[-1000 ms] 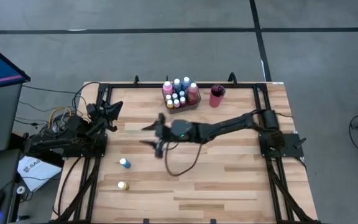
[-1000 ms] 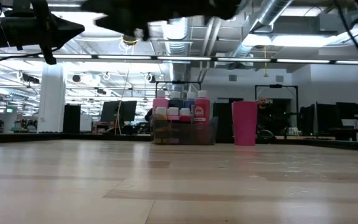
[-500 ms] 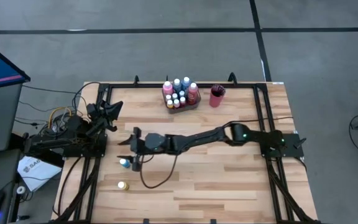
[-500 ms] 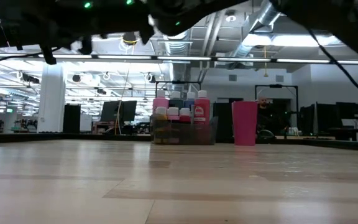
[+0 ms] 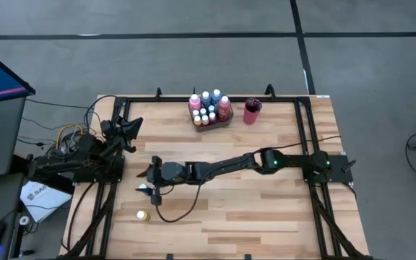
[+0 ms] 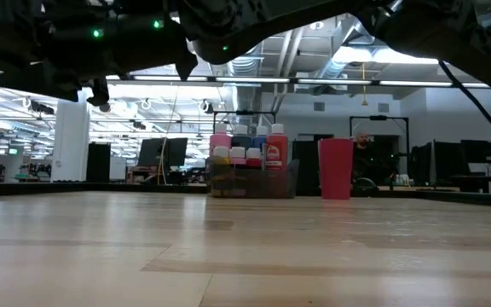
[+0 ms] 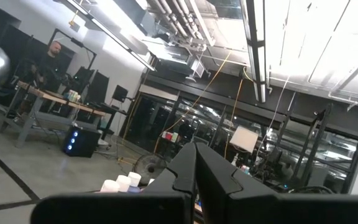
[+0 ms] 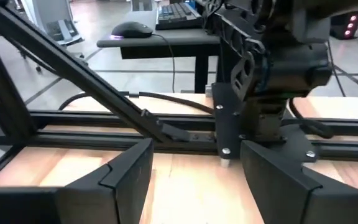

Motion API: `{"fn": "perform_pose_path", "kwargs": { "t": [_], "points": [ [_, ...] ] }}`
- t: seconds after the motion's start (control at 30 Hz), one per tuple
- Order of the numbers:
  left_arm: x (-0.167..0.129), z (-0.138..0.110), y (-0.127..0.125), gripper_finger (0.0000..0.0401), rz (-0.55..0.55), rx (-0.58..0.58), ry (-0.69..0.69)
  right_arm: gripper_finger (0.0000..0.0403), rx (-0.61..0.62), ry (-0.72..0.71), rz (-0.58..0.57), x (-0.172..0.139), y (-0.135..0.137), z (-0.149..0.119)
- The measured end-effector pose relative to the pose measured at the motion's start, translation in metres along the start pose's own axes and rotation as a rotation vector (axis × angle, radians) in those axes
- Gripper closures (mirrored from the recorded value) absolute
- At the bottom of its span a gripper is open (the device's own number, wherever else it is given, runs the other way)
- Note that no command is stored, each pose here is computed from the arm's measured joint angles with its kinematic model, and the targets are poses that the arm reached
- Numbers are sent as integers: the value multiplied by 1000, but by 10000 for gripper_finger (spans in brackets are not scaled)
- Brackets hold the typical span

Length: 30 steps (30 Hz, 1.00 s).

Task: Pick & Place Paint Supplies
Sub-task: Put the light blue paint bottle into the gray bin

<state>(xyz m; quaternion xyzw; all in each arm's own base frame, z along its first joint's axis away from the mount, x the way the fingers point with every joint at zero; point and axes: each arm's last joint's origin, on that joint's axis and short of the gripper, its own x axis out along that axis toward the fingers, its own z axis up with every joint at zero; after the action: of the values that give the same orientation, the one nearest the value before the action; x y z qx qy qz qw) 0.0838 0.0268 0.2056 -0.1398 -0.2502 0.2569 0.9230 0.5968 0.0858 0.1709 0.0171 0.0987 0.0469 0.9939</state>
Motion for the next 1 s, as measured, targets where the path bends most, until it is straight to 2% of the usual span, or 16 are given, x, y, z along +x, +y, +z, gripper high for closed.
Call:
{"fn": "perform_pose_path", "kwargs": {
  "t": [0.17, 0.4, 0.63, 0.8, 1.0],
  "points": [
    [0, 0, 0, 399, 0, 0, 0, 165, 0, 16, -6, 0, -2, -1],
    [0, 0, 0, 399, 0, 0, -1, 165, 3, 27, -7, 10, 2, -31],
    [1, -2, 0, 399, 5, 9, 20, 165, 55, 58, -7, 10, 1, -34],
    [3, -5, 0, 399, 11, 19, 42, 166, 24, 72, -6, 10, 1, -37],
    [5, -9, 0, 399, 17, 31, 69, 199, 28, 102, -3, 10, 3, -40]
  ]
}}
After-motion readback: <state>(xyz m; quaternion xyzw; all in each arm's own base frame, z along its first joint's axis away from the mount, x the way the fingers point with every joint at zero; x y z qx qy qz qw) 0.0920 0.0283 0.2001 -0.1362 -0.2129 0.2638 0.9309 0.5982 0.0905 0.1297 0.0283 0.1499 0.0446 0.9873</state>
